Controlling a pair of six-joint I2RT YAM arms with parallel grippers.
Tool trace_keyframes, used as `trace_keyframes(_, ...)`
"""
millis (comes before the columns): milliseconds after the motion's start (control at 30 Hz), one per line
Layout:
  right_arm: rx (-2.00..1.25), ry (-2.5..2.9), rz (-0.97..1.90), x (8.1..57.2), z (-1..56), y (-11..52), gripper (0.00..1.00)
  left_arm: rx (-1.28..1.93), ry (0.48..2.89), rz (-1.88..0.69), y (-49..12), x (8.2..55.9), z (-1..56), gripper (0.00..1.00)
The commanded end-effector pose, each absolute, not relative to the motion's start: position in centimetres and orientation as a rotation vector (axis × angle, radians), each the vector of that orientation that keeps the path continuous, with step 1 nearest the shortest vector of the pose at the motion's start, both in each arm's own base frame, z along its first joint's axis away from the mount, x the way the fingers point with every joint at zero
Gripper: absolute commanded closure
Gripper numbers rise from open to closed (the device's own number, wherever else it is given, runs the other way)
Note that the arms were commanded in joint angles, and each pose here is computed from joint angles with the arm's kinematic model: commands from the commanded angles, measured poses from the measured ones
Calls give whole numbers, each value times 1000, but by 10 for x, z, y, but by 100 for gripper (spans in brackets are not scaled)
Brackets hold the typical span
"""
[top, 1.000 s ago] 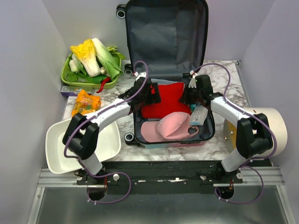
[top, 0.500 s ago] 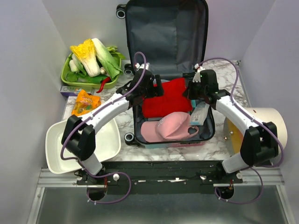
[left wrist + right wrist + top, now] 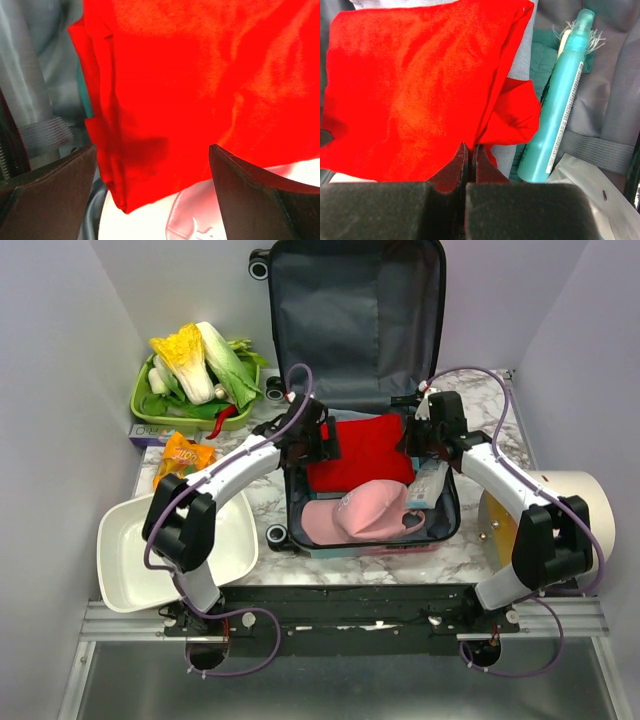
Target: Open, take out, and arrange the luggage
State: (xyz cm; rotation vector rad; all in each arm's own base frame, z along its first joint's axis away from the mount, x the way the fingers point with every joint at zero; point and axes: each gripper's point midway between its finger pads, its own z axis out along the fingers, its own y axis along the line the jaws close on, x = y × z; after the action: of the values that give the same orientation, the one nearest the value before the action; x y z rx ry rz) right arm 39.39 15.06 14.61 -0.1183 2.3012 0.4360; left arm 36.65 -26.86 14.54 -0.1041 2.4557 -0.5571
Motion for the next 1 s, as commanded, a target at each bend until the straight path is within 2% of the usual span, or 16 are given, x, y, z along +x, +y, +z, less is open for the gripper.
trace_keyframes(0, -96, 2325, 372, 398, 142, 139, 99, -147, 2579, -510, -266, 355, 121, 1)
trace_keyframes(67, -96, 2324, 365, 399, 142, 138, 99, -179, 2597, -441, -259, 356, 112, 1)
trace_keyframes(200, -109, 2324, 385, 398, 143, 141, 99, -180, 2583, -476, -266, 362, 109, 1)
trace_keyframes(400, -114, 2317, 388, 399, 145, 142, 99, -191, 2583, -504, -272, 367, 103, 13)
trace_keyframes(567, -115, 2320, 389, 398, 145, 142, 99, -183, 2599, -490, -274, 373, 100, 14)
trace_keyframes(700, -114, 2317, 388, 398, 146, 141, 99, -172, 2592, -564, -283, 373, 102, 27)
trace_keyframes(867, -112, 2317, 386, 398, 146, 141, 99, -167, 2600, -597, -289, 374, 100, 28)
trace_keyframes(967, -113, 2316, 389, 397, 147, 141, 99, -163, 2596, -602, -289, 373, 102, 41)
